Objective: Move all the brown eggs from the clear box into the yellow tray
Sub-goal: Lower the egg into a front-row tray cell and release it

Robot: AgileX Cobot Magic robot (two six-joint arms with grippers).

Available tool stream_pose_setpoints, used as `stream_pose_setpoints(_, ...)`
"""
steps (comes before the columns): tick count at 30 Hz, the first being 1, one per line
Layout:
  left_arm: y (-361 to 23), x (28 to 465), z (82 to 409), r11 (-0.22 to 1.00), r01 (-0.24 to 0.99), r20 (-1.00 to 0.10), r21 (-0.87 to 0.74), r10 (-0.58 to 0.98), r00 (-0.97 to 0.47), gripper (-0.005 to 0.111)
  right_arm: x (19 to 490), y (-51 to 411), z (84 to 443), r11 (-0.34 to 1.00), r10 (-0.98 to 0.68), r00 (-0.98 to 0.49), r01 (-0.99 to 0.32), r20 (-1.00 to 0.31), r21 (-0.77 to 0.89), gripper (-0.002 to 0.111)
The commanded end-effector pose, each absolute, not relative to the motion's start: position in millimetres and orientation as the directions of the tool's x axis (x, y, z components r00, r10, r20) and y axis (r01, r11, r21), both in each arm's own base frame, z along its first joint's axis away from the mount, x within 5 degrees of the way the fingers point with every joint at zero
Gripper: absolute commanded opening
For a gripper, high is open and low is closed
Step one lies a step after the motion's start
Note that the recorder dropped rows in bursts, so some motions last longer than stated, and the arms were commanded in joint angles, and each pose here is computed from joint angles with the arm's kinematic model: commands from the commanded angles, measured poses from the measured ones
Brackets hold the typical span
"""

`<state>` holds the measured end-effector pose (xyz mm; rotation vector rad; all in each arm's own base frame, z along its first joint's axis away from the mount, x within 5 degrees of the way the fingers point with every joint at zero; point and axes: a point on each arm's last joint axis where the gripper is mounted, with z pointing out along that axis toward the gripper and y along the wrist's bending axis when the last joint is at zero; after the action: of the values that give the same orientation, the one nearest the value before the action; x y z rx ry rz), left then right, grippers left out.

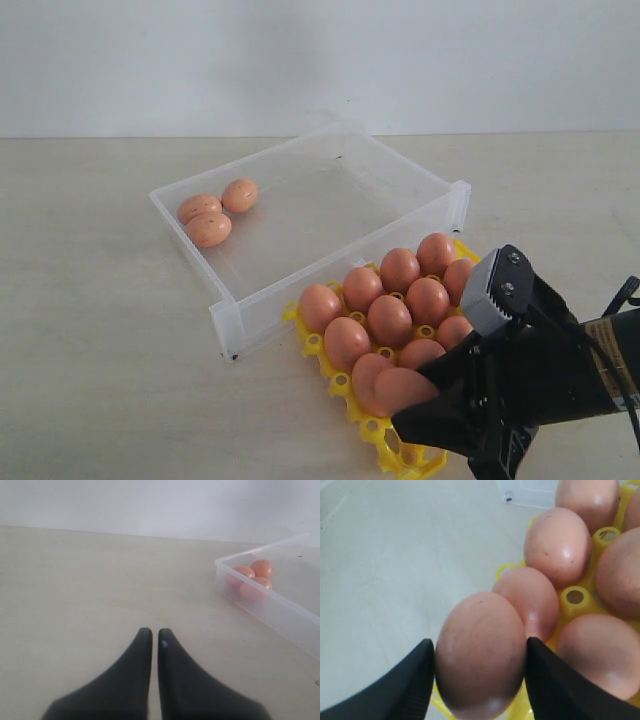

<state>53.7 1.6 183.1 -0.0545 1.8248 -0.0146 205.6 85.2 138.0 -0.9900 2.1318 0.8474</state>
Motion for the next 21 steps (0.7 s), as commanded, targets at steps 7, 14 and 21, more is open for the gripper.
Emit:
stream_pose_setpoints(7, 2, 54, 183, 0.999, -0.032, -0.968, -0.043, -0.049, -0.246, 0.004, 206, 85, 138, 0.518, -0.394, -0.529, -0.803, -0.752, 0.294, 0.054)
stream_pose_setpoints(14, 2, 54, 183, 0.999, -0.032, -0.968, -0.043, -0.049, -0.246, 0.004, 211, 90, 151, 0.531, -0.246, -0.545, -0.767, -0.802, 0.359, 0.054)
stream_pose_setpoints(21, 2, 54, 183, 0.999, -0.032, -0.968, -0.043, -0.049, -0.246, 0.004, 204, 87, 173, 0.579, -0.228, -0.56, -0.736, -0.796, 0.352, -0.001)
